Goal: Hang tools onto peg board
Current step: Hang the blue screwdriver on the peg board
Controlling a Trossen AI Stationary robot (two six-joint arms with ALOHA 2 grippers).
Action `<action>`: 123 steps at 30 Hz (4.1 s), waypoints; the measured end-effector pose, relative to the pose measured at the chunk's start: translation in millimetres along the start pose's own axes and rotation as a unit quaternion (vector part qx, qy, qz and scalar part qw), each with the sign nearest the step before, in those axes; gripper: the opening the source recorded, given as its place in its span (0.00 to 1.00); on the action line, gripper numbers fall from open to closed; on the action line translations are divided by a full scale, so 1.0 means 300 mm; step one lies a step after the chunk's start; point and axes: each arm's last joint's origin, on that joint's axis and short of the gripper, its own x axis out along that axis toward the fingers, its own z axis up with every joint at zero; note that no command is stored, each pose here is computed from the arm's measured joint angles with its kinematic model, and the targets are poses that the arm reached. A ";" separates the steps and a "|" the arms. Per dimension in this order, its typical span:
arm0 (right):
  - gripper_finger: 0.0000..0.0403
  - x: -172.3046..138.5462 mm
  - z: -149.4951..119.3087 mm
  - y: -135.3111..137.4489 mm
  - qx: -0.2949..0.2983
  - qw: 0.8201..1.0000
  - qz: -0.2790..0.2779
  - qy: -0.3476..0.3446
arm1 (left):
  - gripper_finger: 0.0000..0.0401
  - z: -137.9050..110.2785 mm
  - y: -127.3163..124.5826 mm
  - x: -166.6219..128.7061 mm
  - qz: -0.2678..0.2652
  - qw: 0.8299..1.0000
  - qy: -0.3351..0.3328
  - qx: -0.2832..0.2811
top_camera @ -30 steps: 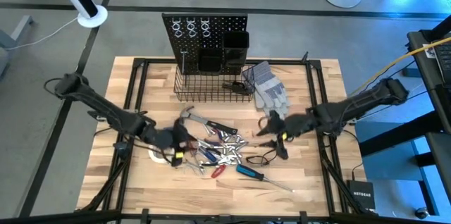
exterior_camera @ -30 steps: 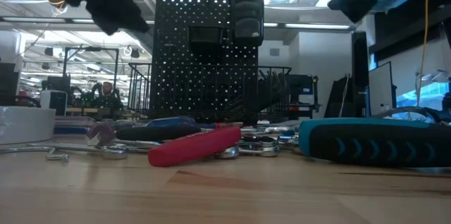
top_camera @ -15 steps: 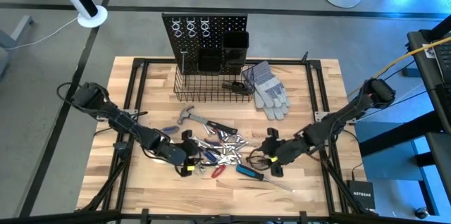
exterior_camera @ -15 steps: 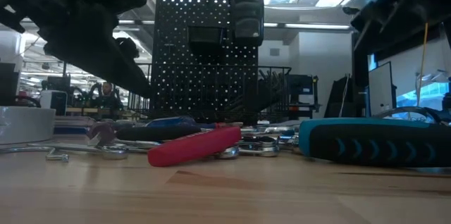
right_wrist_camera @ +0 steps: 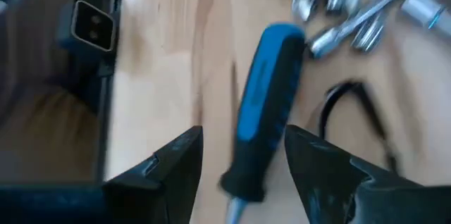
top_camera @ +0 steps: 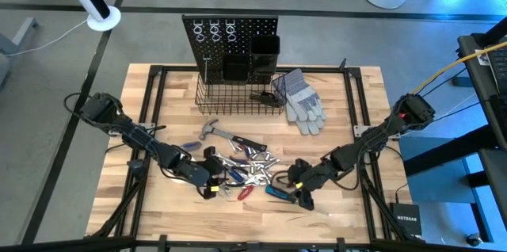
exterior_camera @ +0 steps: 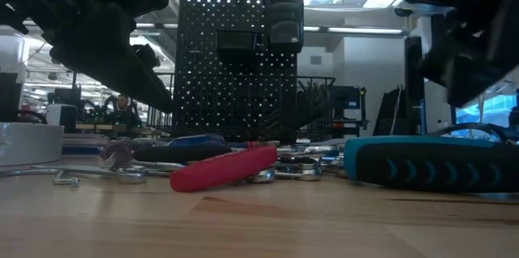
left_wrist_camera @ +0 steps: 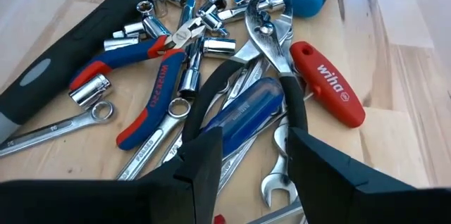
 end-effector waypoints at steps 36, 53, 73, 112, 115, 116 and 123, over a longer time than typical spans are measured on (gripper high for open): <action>0.51 0.122 -0.174 0.191 -0.027 0.974 -0.204 0.091 | 0.38 -0.014 -0.070 -0.005 -0.042 0.999 -0.032 0.000; 0.22 0.156 -0.096 0.093 0.024 0.967 -0.208 0.143 | 0.38 -0.015 -0.070 -0.006 -0.043 0.999 -0.031 -0.012; 0.11 0.051 -0.018 0.240 -0.046 0.970 -0.221 0.087 | 0.38 -0.013 -0.071 -0.006 -0.045 0.998 -0.034 -0.016; 0.11 -0.126 0.354 0.205 -0.243 0.904 -0.229 -0.265 | 0.38 0.359 0.037 -0.147 -0.098 0.939 -0.327 0.041; 0.11 -0.124 0.389 0.168 -0.241 0.901 -0.207 -0.294 | 0.38 0.374 0.046 -0.175 -0.093 0.933 -0.343 0.050; 0.11 -0.123 0.400 0.154 -0.242 0.901 -0.200 -0.299 | 0.38 0.377 0.047 -0.182 -0.090 0.932 -0.347 0.055; 0.11 -0.135 0.490 0.057 -0.252 0.898 -0.126 -0.338 | 0.38 0.388 0.057 -0.191 -0.054 0.922 -0.367 0.113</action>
